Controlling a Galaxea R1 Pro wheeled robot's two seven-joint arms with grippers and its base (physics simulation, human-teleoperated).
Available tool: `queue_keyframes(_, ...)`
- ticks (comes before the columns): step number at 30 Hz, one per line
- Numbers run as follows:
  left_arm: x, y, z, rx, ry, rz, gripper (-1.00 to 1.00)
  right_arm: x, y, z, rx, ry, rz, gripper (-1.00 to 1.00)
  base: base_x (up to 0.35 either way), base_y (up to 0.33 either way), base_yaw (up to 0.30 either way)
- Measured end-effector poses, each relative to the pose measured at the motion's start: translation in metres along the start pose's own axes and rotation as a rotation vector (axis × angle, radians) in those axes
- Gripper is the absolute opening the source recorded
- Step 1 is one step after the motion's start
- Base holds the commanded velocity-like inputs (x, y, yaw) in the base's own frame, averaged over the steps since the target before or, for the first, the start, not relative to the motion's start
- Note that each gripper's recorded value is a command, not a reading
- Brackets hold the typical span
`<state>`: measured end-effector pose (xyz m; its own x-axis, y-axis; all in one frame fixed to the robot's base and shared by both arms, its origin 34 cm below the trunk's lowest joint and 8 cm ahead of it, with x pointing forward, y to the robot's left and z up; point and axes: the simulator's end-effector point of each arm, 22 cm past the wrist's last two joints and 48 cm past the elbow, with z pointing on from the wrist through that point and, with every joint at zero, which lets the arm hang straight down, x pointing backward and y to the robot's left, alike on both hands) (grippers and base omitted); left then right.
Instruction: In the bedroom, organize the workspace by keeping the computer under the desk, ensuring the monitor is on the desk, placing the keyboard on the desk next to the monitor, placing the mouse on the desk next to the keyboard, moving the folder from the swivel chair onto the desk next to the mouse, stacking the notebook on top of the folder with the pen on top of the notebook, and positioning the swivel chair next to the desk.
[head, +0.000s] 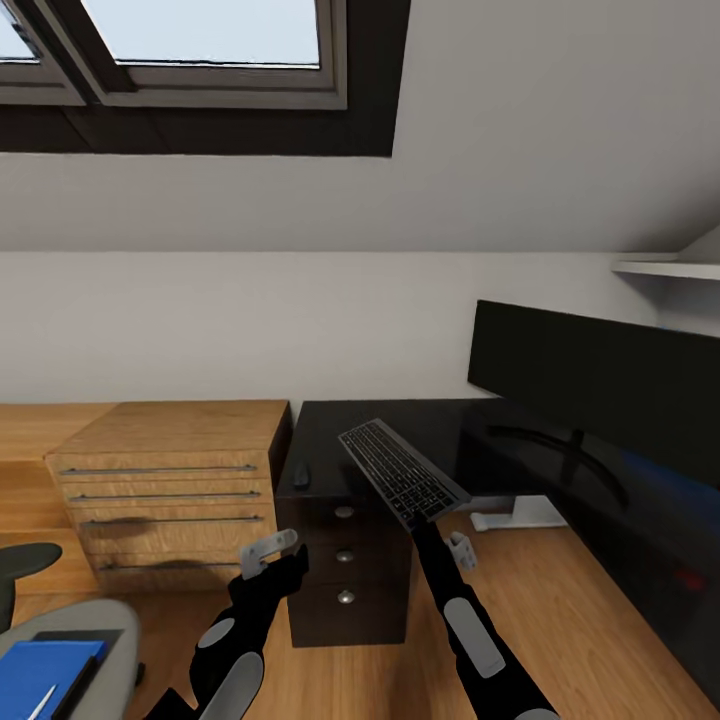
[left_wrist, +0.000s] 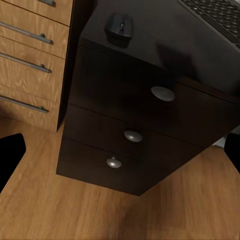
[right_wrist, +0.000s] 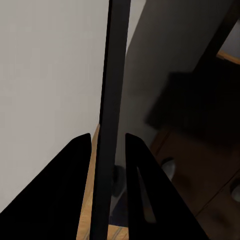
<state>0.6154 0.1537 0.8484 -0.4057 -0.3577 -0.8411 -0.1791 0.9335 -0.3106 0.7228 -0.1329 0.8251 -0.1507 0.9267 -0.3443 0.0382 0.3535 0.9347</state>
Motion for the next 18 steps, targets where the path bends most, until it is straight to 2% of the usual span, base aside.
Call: queue_keyframes(18,0.025,0.009,0.010,-0.001,0.005,0.003,1.00,0.010,-0.023,0.001,-0.008,0.001,-0.001,-1.00,0.000,0.000,0.000)
